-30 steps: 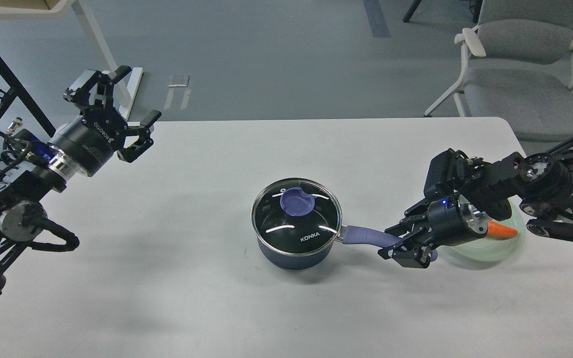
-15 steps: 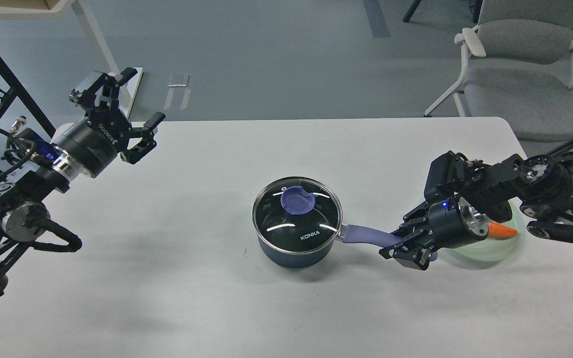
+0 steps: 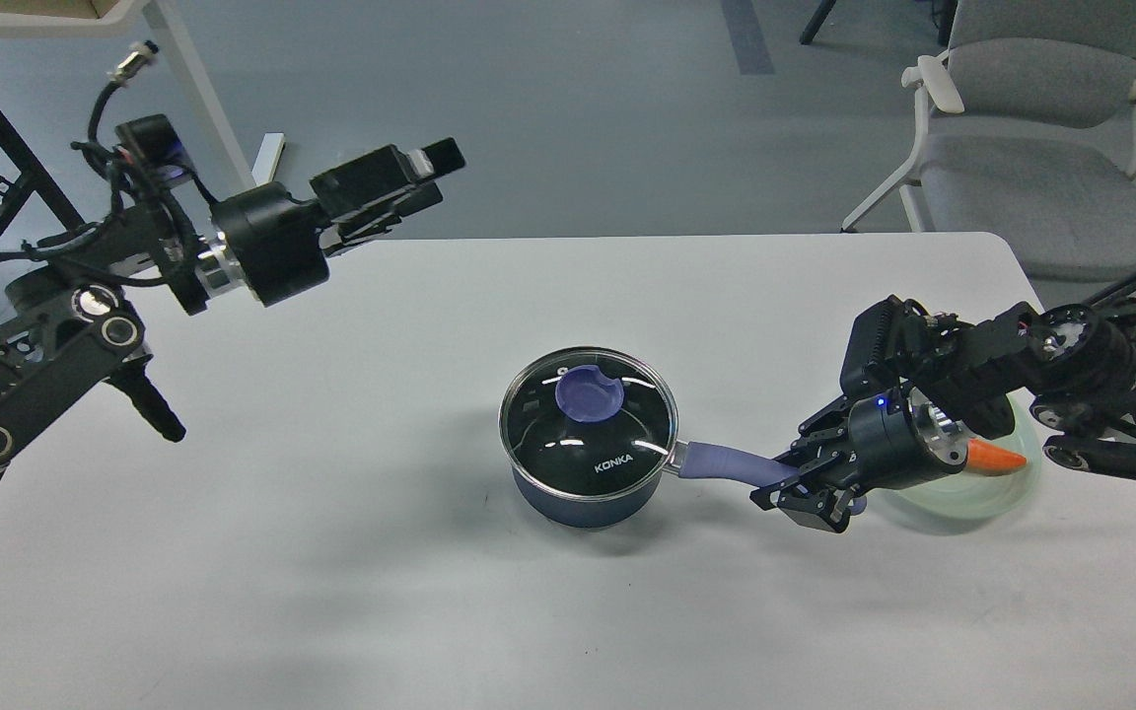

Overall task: Open pot lid
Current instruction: 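Reach the left gripper over the pot to the purple lid knob, then close the left gripper on the purple lid knob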

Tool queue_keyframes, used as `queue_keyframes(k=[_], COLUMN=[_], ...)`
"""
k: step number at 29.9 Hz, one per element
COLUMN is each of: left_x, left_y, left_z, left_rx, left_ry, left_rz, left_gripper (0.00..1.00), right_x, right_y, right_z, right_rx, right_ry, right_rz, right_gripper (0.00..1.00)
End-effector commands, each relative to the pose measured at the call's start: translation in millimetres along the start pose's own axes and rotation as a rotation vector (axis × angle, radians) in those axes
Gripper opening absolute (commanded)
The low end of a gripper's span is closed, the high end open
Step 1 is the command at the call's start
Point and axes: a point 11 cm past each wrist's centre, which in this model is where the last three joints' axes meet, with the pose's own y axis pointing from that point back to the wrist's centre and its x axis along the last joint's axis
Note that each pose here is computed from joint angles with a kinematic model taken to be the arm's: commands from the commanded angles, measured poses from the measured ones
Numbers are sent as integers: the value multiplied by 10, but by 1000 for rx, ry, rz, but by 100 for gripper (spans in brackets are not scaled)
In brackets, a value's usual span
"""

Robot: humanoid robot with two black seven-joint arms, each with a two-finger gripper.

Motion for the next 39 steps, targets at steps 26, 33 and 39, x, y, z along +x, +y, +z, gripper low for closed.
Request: queue_keyframes(k=[26,33,39], left_x=[-1317,-1342,-1385], left_y=[-686,-672,-661], left_z=[-235,-307,-314], left_rx=[-41,-21,-27], left_ry=[-649,-647,-651], left_rz=[-412,-416,-416], left_gripper=[99,99,95], right_x=[-83,-83,-88], right_y=[-13,-16,-17], right_z=[-11,-13,-13], right_rx=[5,6,6], right_ry=[-20,-22,-21], right_rz=[-7,-5,-8], right_gripper=[29,30,30])
